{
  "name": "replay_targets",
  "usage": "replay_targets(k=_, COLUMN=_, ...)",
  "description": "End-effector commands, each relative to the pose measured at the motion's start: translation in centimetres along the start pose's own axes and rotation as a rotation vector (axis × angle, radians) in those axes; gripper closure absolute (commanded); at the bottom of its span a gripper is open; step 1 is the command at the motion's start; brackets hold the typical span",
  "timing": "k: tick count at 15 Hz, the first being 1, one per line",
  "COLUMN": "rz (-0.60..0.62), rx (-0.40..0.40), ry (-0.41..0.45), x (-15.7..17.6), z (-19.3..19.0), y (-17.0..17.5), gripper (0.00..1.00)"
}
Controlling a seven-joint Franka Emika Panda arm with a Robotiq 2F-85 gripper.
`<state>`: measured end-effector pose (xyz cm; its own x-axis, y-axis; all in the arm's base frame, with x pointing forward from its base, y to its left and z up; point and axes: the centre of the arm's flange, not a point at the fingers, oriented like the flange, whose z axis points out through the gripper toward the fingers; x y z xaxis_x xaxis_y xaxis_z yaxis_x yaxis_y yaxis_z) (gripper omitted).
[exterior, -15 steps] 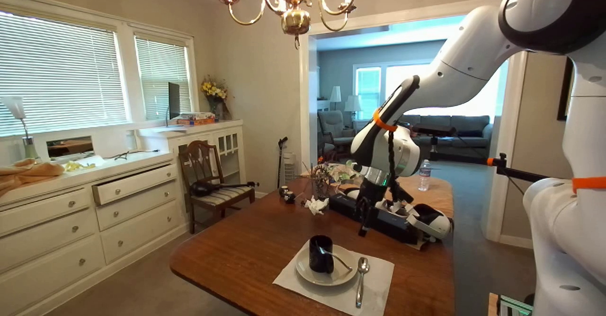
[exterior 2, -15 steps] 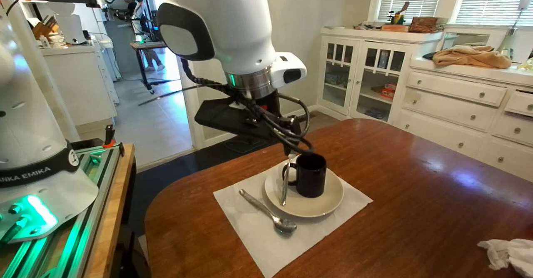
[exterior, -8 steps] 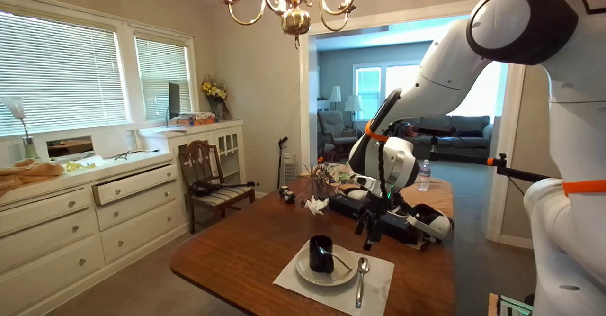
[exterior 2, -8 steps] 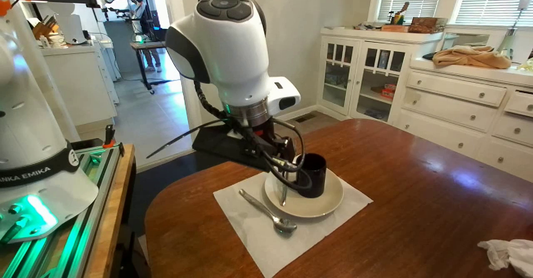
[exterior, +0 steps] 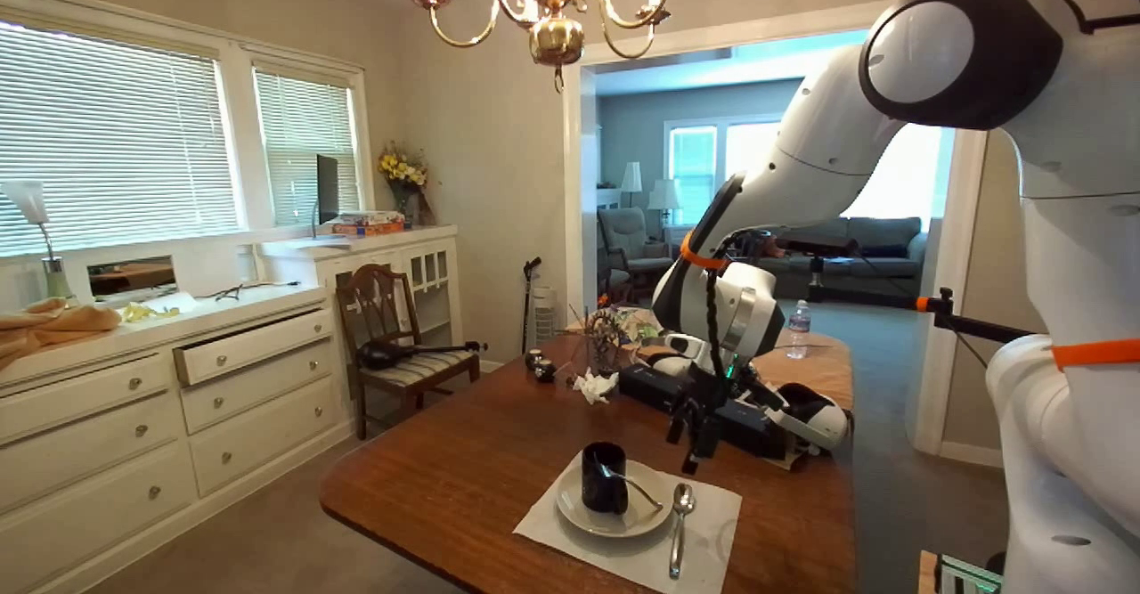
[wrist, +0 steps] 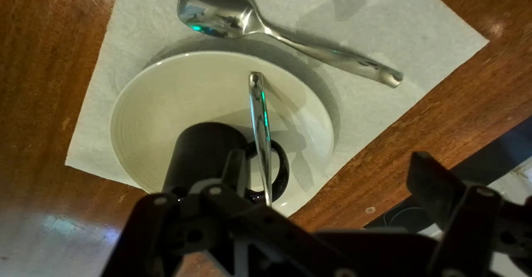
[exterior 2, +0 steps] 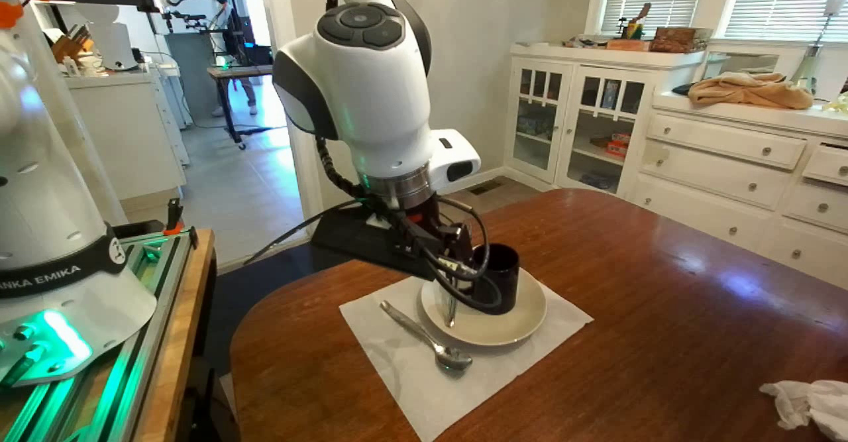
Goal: Put the fork next to the spoon
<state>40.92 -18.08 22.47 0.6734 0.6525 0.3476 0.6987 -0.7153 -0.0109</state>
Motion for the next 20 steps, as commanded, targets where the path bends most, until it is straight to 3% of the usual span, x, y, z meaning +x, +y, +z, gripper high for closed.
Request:
replay_targets(k=1, rz=0.003, rx=0.020, ry=0.020, x=0.0, z=1.9, y=0.5, gripper=0.00)
replay_targets(k=9, rz=0.004, rx=-0.008, ry=0.076, x=-0.8, z=5.2, y=1.0, gripper=0.00)
replay_targets(k=14, rz=-0.007, rx=0.018, ry=0.117, x=-1.2, z=7.3, y=1.9, gripper=0.00)
replay_targets(k=17, rz=-0.018, rx=0.027, ry=0.144, x=-1.7, z=8.4, y=2.4, gripper=0.25)
replay_targets(k=18, rz=-0.022, rx=0.026, ry=0.148, x=-1.9, z=8.4, y=2.5, gripper=0.28)
replay_targets(k=20, rz=-0.032, rx=0.033, ry=0.157, x=-2.1, z=9.2, y=3.0, gripper=0.25)
